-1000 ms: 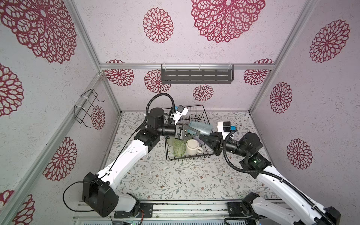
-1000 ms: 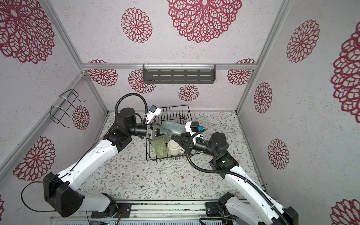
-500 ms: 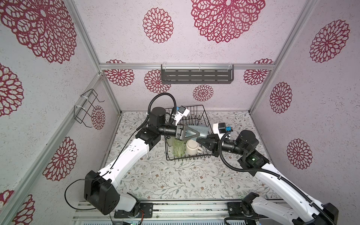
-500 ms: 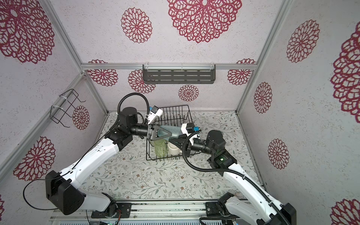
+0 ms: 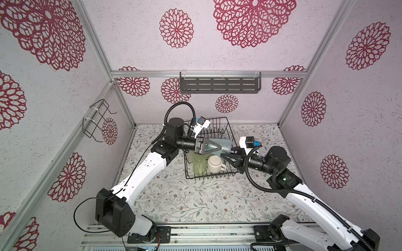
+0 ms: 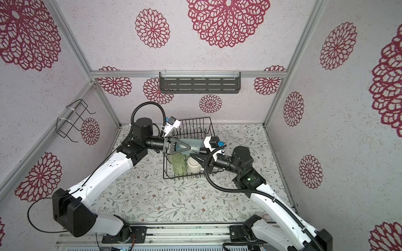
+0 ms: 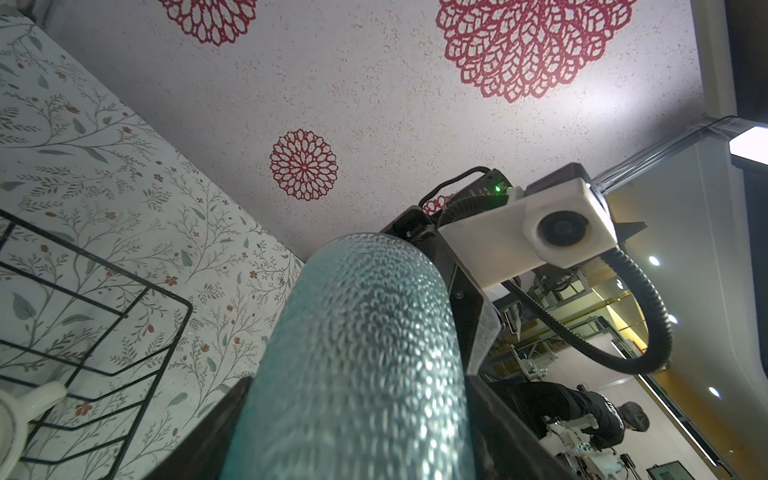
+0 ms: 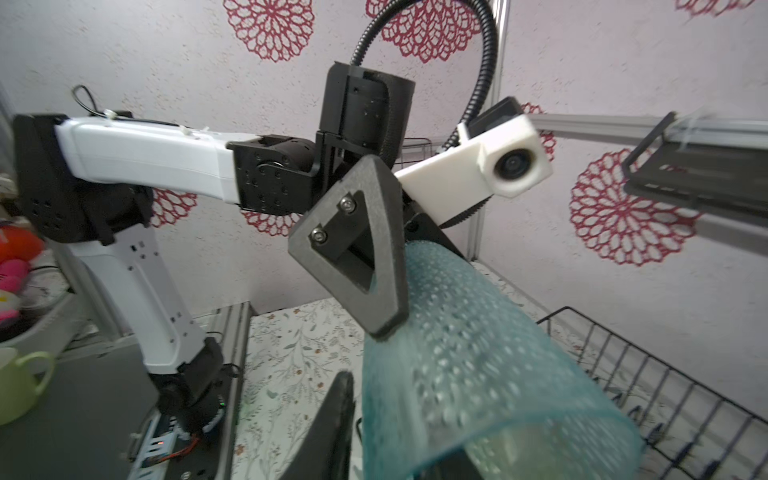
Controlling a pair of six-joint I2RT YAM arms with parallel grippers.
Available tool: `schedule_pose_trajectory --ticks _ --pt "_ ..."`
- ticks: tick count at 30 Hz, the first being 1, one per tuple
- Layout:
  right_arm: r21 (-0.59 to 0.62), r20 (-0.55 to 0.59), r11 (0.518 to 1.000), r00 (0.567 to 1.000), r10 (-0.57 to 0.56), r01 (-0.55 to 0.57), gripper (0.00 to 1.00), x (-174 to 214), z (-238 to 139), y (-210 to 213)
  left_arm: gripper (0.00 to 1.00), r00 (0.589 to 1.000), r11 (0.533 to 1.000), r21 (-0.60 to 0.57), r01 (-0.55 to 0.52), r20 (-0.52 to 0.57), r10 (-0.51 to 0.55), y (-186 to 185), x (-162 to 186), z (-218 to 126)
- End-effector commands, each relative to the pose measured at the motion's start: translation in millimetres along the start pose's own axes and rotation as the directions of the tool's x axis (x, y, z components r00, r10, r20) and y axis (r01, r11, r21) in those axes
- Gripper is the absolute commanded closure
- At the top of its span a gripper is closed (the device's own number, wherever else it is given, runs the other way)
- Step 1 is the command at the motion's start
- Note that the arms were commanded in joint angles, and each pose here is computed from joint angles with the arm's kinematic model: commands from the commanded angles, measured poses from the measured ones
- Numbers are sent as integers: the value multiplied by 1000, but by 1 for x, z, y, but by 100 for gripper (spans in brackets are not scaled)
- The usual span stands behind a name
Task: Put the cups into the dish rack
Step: 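Grasp the teal cup with the left gripper beside the right gripper, then open the right gripper and withdraw it while the left gripper holds the cup, then lower the teal cup upright into the rack with the left gripper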
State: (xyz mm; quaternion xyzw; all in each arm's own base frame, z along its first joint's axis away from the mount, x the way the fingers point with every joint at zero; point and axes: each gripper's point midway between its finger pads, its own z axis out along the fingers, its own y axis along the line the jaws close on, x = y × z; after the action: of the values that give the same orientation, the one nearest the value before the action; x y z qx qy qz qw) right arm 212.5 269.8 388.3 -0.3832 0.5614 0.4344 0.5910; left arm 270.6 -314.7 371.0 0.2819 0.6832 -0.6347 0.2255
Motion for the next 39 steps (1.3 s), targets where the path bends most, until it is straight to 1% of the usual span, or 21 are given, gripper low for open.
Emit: schedule_pose_trajectory --ticks 1,3,6,7,8,11,14,16,18,20,21,22,24,25,27,29,31,33,36,39 --pt "105 49 993 997 -65 60 68 -16 -9 -11 33 998 999 -49 -4 55 7 9 -13 -12" --pt "138 30 988 997 -70 65 64 -12 -11 -17 35 996 995 -99 16 90 -7 23 -15 -18" --pt "254 1 967 1000 -30 29 59 -6 -17 -38 39 992 986 -155 55 123 -36 38 -18 -28" --pt "309 -18 951 1000 -1 7 55 -2 -20 -49 40 990 981 -182 66 132 -42 44 -18 -31" --pt "366 -42 931 999 32 -14 53 3 -23 -62 40 990 972 -222 75 137 -45 50 -15 -33" --pt "479 -142 875 977 160 -73 52 29 -30 -93 40 990 941 -331 62 143 -15 65 -10 -41" --pt "581 -198 801 931 308 -142 52 57 -38 -123 40 990 907 -418 46 139 13 71 -9 -50" --pt "630 -218 754 890 401 -186 51 78 -45 -140 39 989 882 -470 44 143 26 76 -8 -56" --pt "689 -233 690 834 500 -221 48 104 -55 -157 39 988 853 -521 43 147 40 81 -7 -63" --pt "765 -241 608 783 573 -210 41 128 -70 -172 39 989 830 -556 37 142 50 82 -7 -68" --pt "791 -252 580 763 596 -192 36 139 -76 -177 39 989 823 -567 33 139 56 81 -7 -70" --pt "808 -263 562 747 611 -175 34 149 -81 -179 39 989 817 -576 32 139 59 81 -6 -71" --pt "845 -273 516 712 647 -145 34 169 -92 -185 39 988 809 -587 30 140 65 83 -6 -73" --pt "854 -276 502 696 662 -138 35 176 -95 -186 39 988 807 -590 29 138 65 83 -6 -74" --pt "863 -295 489 661 690 -125 37 190 -100 -185 39 990 800 -600 28 130 62 84 -5 -75" --pt "862 -313 491 629 712 -127 40 202 -101 -183 39 990 794 -607 27 129 65 84 -6 -76" --pt "844 -339 515 595 729 -151 50 213 -95 -178 38 989 791 -612 24 132 72 87 -6 -76" --pt "835 -352 523 563 747 -172 59 221 -91 -175 38 989 783 -621 30 130 65 90 -6 -77" --pt "826 -371 531 526 765 -189 70 233 -88 -171 38 989 777 -629 30 130 67 90 -7 -78" --pt "820 -390 538 496 776 -197 75 243 -85 -167 38 989 785 -619 34 136 64 90 -7 -76"
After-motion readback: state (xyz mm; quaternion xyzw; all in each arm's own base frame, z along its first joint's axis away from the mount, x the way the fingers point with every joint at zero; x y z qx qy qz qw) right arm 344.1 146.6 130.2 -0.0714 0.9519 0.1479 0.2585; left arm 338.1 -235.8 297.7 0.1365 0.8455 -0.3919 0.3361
